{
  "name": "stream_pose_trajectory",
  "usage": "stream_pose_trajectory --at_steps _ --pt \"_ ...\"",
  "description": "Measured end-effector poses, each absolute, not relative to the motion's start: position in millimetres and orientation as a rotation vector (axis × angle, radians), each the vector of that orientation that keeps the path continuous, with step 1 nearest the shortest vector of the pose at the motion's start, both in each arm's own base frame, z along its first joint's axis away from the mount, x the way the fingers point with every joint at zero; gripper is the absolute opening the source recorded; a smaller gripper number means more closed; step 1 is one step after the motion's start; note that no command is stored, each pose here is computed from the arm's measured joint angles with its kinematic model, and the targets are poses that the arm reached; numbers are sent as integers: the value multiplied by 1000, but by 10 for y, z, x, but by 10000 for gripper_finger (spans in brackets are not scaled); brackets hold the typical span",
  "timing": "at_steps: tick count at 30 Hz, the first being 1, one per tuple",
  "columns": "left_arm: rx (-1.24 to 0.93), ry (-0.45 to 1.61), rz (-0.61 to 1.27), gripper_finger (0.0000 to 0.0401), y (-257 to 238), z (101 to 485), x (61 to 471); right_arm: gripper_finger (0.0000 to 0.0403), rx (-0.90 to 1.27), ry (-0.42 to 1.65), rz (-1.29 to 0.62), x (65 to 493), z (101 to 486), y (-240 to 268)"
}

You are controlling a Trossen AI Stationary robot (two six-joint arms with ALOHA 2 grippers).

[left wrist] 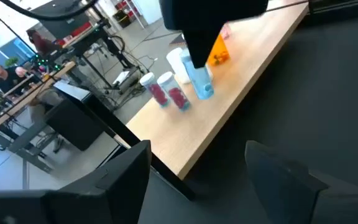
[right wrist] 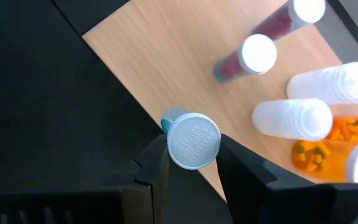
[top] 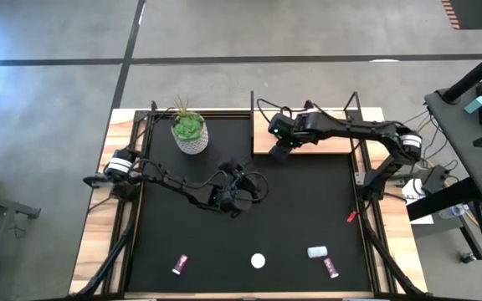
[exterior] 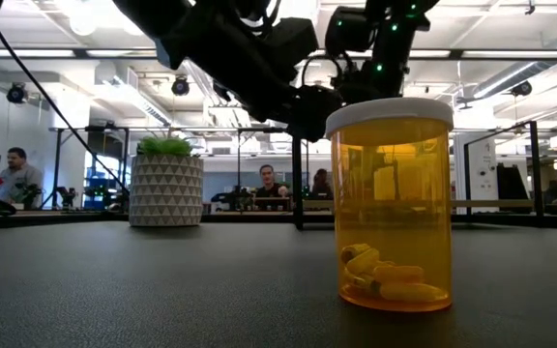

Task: Pick and place medicine bottles onto shelf by color
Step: Put the blue pill bottle on the shelf aligned with the other blue pill bottles

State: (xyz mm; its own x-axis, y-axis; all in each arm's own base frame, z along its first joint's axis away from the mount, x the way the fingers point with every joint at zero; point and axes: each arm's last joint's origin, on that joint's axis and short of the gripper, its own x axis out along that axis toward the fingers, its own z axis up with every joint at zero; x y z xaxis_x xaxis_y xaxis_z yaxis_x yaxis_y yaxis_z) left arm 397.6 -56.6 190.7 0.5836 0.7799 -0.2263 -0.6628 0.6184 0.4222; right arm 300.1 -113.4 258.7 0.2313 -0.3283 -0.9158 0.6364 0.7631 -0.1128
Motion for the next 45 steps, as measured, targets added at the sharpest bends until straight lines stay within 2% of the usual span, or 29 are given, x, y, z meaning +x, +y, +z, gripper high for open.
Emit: stream_pose_trajectory --at_steps 10,45 --pt "299 417 855 245 -563 1872 3958 113 332 1218 -709 3060 2376 -1291" --pt "313 428 853 244 -562 1867 3955 120 359 1228 -734 3090 2268 -1466"
